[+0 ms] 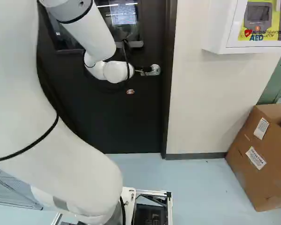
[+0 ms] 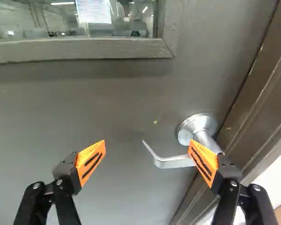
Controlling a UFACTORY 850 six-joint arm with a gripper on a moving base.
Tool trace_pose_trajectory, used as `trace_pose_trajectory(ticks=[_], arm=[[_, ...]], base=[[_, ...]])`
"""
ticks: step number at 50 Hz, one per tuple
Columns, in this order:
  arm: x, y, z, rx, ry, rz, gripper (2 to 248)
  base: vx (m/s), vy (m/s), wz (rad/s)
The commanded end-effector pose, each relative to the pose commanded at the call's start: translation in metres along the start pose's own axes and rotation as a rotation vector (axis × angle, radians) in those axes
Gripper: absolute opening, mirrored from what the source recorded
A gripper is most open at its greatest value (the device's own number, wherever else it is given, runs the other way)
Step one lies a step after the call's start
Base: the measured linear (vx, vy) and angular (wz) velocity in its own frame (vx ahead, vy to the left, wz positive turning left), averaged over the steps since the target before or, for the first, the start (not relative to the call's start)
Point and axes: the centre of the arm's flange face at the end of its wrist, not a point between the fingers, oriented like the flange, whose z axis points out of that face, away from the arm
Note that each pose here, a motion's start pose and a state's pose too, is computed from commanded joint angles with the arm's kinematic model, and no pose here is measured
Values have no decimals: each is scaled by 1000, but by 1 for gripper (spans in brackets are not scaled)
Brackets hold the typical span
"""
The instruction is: Open the door and move inside
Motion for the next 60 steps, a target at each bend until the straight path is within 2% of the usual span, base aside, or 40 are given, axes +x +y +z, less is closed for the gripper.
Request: trace_pose_trajectory(ticks=[60], arm=[[-60,2,24,-3,-138,1,247]], base=[[0,0,0]])
